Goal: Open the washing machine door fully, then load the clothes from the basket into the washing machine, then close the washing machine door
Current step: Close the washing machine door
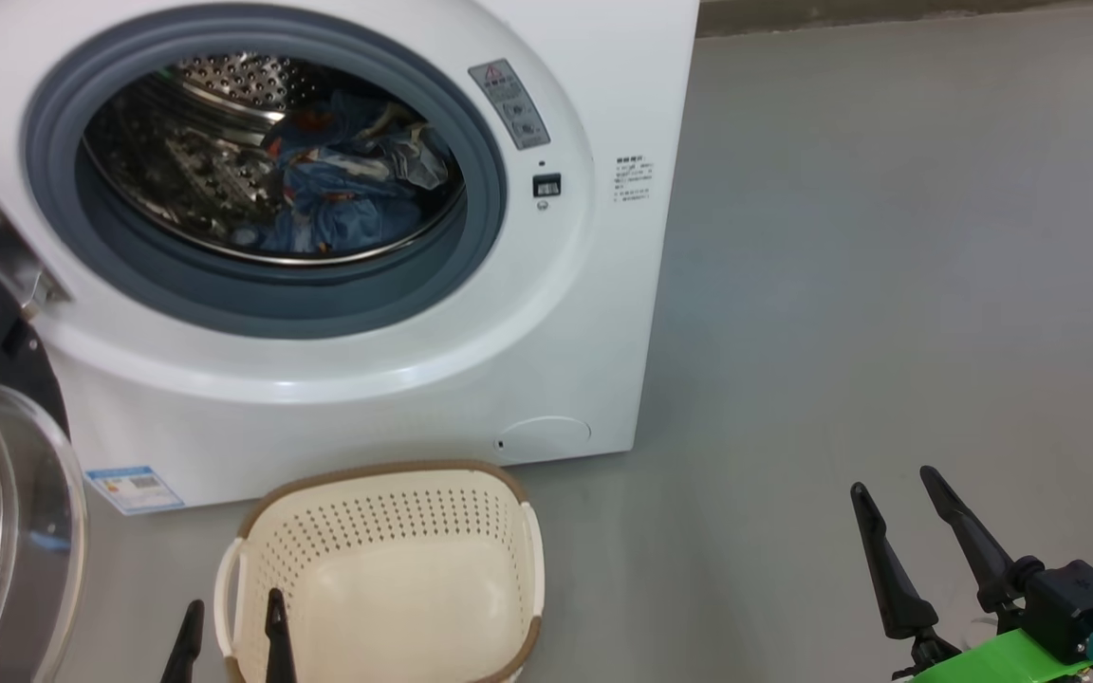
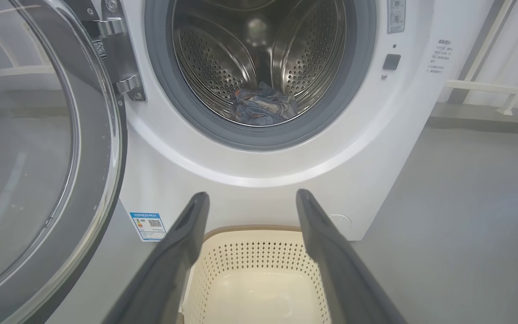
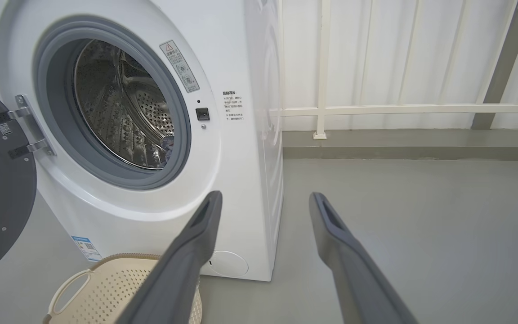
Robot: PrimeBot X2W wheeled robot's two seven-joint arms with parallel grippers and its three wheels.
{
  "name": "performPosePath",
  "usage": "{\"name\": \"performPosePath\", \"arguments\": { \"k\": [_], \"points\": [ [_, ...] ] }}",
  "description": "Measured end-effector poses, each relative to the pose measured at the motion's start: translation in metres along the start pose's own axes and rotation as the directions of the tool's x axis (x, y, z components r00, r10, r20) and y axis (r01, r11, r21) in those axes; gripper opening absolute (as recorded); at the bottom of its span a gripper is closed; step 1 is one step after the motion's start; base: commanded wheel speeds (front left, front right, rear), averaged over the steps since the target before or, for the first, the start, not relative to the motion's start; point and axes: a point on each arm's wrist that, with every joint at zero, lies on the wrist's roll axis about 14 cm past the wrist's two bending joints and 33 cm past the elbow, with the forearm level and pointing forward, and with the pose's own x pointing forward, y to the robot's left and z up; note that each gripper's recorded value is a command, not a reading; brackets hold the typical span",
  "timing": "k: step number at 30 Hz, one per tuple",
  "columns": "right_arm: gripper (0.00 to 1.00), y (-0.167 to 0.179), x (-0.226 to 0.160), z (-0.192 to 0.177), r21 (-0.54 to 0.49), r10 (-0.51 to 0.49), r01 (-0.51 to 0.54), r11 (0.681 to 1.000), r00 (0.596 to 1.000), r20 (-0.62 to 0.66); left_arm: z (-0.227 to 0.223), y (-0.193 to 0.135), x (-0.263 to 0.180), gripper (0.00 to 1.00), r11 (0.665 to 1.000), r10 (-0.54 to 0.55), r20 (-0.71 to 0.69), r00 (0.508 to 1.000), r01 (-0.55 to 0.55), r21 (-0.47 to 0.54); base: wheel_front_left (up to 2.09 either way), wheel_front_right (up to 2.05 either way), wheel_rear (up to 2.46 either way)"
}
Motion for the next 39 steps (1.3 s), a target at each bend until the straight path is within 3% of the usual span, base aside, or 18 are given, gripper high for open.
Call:
{"name": "performPosePath", "arguments": {
  "k": [16, 39],
  "points": [
    [1.0, -0.0006, 0.0014, -0.004, 0.001, -0.002, 0.002, 1.0, 1.0, -0.012, -0.0039, 0.0013, 0.0008, 1.0, 1.0, 0.004, -0.013, 1.0, -0.004, 0.001, -1.15, 1.15, 0.0],
    [1.0, 0.0032, 0.0044, -0.0034, 0.008, 0.006, -0.006, 1.0, 1.0, -0.007, -0.0021, 0.0055, -0.0014, 1.0, 1.0, 0.017, -0.007, 1.0, -0.017, 0.004, -0.04, 0.04, 0.0]
  ]
}}
